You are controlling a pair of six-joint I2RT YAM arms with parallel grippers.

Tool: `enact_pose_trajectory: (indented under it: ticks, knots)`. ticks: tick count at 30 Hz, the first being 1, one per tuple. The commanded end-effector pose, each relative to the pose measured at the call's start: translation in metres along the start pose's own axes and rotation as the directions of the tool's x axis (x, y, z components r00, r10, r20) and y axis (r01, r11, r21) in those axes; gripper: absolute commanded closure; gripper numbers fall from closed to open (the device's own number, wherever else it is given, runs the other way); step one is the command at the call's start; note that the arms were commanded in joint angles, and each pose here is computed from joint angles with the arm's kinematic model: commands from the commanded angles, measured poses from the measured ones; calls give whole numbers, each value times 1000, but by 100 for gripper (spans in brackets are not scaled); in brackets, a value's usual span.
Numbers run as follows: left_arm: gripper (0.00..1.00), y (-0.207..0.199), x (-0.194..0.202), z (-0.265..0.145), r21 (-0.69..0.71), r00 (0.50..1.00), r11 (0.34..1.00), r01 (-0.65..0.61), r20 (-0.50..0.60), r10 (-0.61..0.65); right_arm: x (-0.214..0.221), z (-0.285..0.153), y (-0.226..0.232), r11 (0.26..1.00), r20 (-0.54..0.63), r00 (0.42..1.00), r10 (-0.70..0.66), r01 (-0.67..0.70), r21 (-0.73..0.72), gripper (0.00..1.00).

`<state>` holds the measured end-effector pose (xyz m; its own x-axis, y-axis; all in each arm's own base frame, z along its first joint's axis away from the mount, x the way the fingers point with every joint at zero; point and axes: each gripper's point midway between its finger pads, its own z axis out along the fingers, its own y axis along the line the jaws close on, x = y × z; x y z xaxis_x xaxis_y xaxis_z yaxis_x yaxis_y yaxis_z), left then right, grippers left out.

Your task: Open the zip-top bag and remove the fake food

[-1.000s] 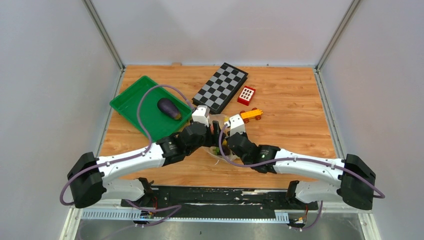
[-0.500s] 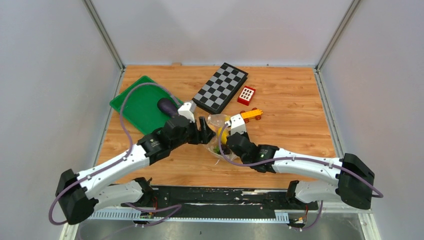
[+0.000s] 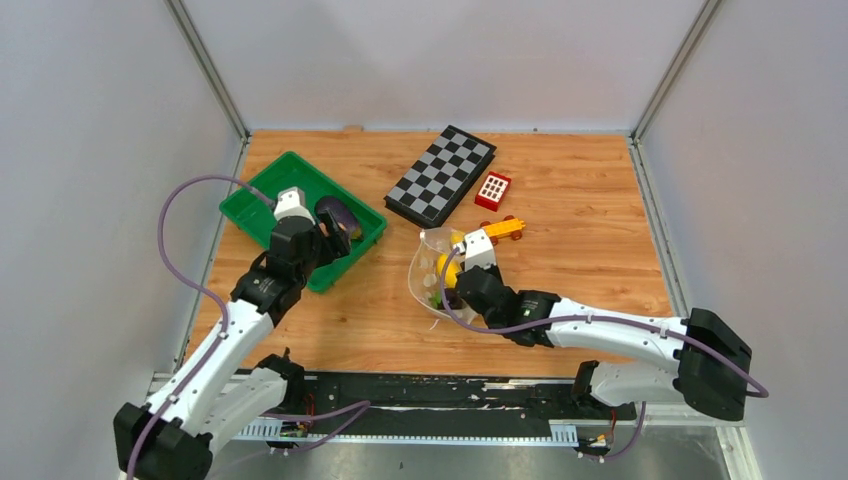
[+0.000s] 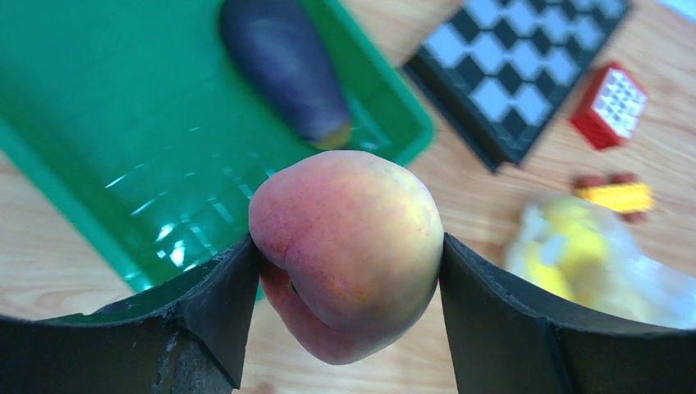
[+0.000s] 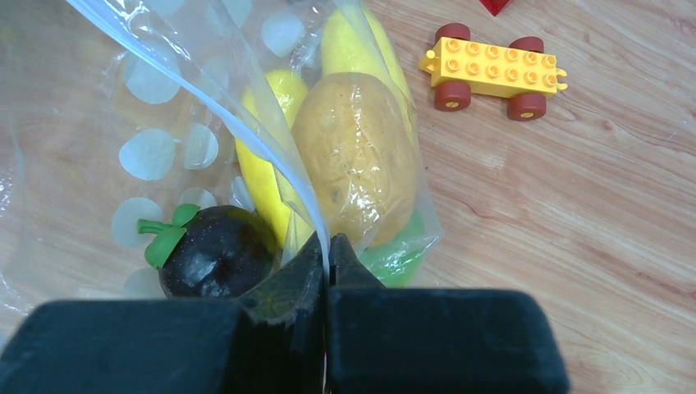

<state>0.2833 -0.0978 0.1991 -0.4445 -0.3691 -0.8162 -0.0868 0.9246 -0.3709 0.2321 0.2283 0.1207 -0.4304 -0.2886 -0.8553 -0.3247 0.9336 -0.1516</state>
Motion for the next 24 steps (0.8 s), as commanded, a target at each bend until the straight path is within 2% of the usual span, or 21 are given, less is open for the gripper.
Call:
enact_pose_trajectory:
  ticks: [1, 4, 6, 8, 14, 18, 19, 24]
  knots:
    - [74, 49, 11, 32, -139, 999, 990, 37, 25, -34, -7, -4, -5, 999, 30, 999, 39, -39, 0, 100]
    - [75, 68, 27, 55, -148, 994, 983, 112, -1, -113, -8, -6, -4, 999, 32, 999, 44, -43, -8, 100]
    - [71, 74, 35, 70, -133, 988, 979, 154, -8, -156, -8, -7, -5, 999, 34, 998, 48, -48, -11, 100]
    - [63, 77, 43, 81, -117, 984, 978, 171, -24, -175, -8, -8, -5, 999, 37, 998, 52, -52, -15, 100]
    - [24, 82, 61, 92, -101, 979, 979, 176, -86, -185, -8, -9, -4, 998, 37, 998, 51, -50, -25, 100]
    - [4, 77, 65, 89, -70, 978, 983, 171, -112, -178, -7, -8, -2, 999, 31, 999, 45, -44, -31, 100]
    - [1, 74, 64, 87, -59, 978, 984, 167, -119, -173, -7, -8, -2, 999, 29, 999, 45, -44, -32, 100]
    - [0, 76, 60, 74, -94, 977, 986, 139, -149, -152, -10, -9, 0, 998, 32, 999, 42, -41, -40, 100]
